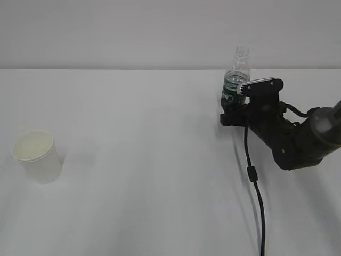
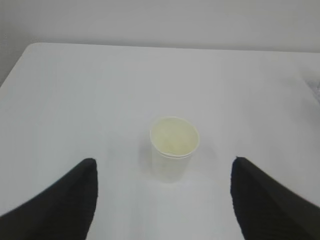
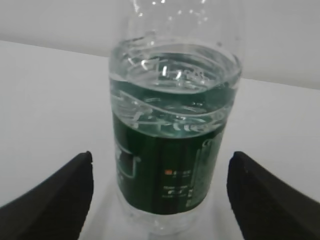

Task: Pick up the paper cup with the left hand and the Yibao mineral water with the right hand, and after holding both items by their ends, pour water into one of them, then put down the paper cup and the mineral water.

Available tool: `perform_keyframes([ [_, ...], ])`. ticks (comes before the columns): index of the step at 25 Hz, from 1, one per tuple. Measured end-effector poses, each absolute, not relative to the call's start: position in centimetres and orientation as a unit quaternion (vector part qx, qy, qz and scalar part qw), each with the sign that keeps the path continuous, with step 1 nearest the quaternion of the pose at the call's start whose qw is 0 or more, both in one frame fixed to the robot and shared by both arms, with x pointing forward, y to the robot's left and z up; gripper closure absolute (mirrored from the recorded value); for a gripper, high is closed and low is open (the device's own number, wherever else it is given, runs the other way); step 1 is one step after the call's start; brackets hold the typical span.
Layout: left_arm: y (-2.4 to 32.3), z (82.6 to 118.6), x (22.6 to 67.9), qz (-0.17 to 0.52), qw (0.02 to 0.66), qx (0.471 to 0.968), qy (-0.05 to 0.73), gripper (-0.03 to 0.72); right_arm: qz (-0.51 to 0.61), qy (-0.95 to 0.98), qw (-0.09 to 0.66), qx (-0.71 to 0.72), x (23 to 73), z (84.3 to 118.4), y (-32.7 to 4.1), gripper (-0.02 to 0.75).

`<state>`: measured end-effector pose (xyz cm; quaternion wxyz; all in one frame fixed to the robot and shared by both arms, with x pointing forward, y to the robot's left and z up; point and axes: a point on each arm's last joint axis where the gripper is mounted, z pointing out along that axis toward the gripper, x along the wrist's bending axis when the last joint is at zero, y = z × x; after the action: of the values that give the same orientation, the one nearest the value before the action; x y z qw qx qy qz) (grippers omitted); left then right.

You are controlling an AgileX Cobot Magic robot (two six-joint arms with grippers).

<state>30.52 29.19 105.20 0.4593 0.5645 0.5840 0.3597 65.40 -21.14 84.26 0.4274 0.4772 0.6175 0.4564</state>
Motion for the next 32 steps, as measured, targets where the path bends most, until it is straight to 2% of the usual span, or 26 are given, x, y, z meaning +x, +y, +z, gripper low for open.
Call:
perform_keyframes([
  [32, 29.2, 104.9, 31.0, 0.349, 0.449, 0.570, 0.592, 0.106, 0.452, 0.628, 0.412, 0.481, 68.4, 83.8, -21.0, 0.144],
])
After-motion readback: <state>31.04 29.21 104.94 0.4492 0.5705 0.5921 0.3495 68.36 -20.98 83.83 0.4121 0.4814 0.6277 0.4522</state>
